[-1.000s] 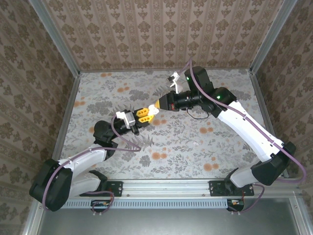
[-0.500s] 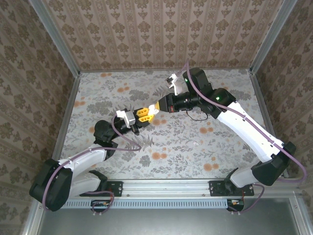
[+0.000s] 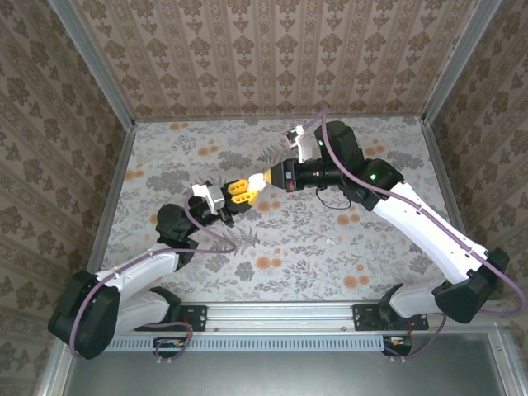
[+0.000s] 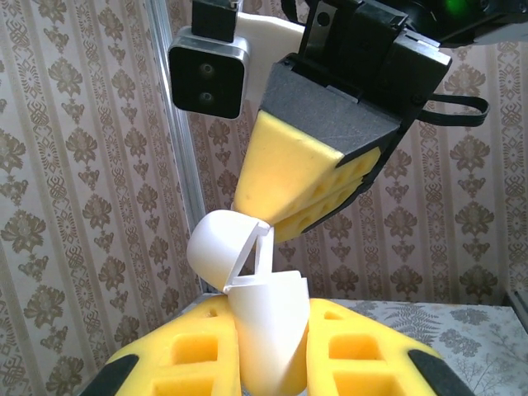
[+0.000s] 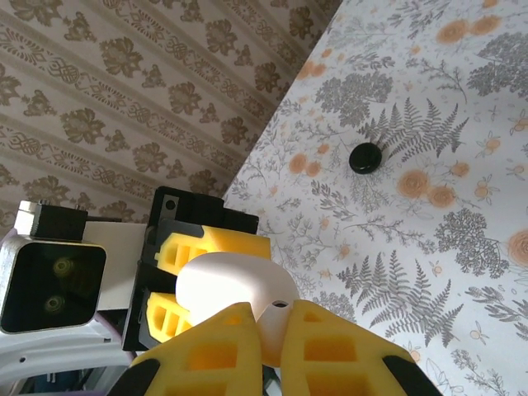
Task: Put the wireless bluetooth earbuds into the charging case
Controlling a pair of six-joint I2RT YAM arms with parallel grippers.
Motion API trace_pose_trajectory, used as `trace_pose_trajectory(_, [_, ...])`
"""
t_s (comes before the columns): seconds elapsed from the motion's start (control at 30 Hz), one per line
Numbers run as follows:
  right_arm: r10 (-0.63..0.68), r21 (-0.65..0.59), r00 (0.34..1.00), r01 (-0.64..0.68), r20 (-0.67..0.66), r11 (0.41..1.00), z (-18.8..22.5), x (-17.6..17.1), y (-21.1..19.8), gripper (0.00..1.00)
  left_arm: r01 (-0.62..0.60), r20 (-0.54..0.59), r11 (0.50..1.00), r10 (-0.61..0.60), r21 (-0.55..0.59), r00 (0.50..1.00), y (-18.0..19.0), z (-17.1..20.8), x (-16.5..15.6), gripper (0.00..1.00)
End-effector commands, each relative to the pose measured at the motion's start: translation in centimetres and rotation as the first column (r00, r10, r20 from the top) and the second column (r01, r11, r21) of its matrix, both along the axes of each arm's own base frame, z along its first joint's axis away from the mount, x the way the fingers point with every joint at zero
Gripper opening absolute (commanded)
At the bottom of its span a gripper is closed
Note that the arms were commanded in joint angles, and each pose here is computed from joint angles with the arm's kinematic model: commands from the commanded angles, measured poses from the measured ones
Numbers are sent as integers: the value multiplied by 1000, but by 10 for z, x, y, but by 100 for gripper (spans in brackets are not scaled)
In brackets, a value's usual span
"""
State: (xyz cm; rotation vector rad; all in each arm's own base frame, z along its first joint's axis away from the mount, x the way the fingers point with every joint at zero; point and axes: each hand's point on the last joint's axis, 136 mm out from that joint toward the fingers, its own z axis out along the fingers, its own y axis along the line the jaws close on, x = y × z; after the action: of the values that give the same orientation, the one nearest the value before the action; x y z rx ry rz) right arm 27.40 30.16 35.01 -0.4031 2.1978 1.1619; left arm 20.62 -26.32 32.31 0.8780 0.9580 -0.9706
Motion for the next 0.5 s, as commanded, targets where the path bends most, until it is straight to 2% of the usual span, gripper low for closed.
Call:
trace_pose_trajectory(0.0, [-87, 8, 996, 87, 30, 996, 11, 0, -16, 8, -8, 59, 997, 13, -78, 998, 6, 30, -4, 0])
trace_pose_trajectory(0.2, [-106, 30, 992, 109, -72, 994, 4, -12, -20, 7, -25, 47, 997, 29, -73, 999, 7, 27, 4, 0])
trace_pose_trajectory(0.27, [-82, 41, 989, 88, -124, 995, -3, -19, -12, 7, -18, 48, 998, 21, -65, 999, 6, 27, 5, 0])
trace_pose_trajectory(0.47, [17, 103, 986, 0, -163, 995, 2, -25, 20, 7, 6, 47, 999, -3, -51, 999, 3, 23, 4, 0])
